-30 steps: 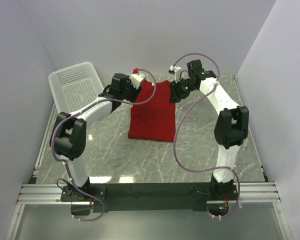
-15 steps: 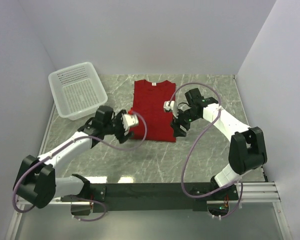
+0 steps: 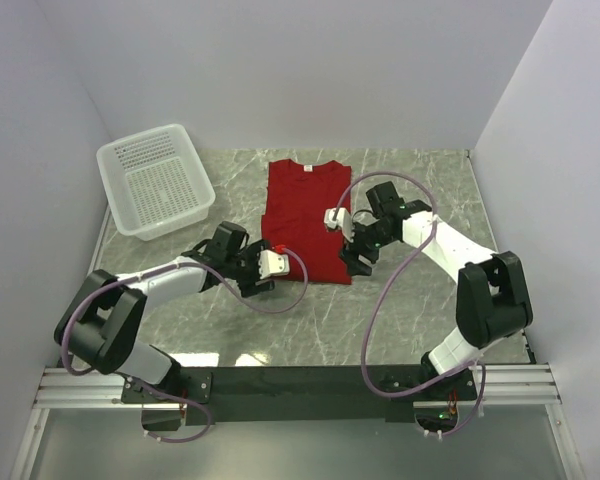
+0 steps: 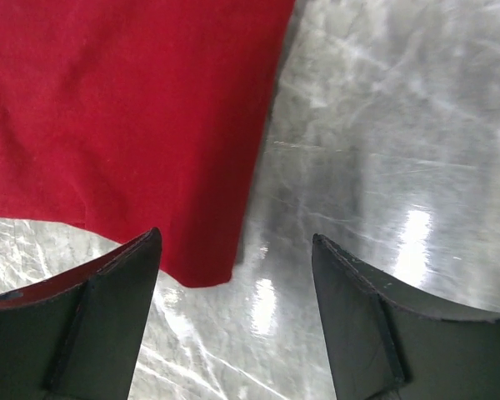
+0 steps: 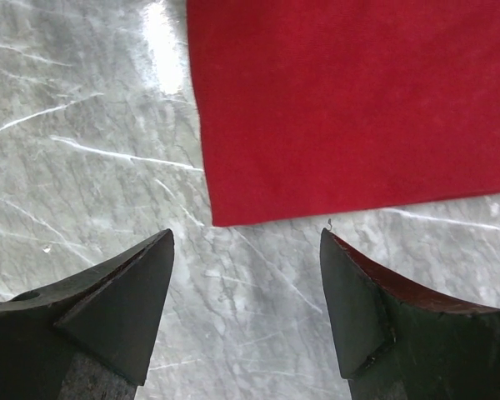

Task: Fold and stack the t-shirts

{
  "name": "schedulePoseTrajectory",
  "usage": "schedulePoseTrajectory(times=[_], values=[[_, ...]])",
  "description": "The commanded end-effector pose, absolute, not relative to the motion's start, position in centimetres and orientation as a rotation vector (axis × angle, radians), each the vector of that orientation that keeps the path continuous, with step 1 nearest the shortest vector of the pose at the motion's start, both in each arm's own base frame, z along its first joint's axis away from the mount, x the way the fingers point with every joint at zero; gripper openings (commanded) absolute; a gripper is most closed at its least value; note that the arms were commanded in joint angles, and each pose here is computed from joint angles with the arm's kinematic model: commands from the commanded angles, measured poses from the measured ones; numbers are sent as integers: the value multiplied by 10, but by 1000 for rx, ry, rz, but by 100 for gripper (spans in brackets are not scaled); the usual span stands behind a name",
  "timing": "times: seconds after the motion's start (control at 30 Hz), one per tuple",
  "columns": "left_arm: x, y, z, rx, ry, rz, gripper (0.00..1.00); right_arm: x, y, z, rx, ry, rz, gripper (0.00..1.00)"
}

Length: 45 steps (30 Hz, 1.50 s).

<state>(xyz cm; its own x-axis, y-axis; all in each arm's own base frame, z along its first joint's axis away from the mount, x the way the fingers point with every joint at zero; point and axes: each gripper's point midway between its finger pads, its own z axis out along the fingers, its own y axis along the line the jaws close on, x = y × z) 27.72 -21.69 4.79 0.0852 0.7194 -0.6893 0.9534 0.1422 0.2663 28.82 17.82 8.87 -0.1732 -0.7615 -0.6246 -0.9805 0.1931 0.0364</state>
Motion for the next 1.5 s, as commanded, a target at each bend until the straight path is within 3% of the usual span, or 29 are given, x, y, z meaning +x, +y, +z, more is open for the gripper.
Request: schedulePoseTrajectory(times=[0.0,1.0,1.47], values=[[297,-226,55,1623,1615,-333,77,286,183,79,-1675,1980,595,77],[307,-221,30,1641,1673,-203,66,276,195,31,-1699,2236,532,74],[311,-221,18,1655,1722,-155,44,284,194,16,-1655,2315,442,69]])
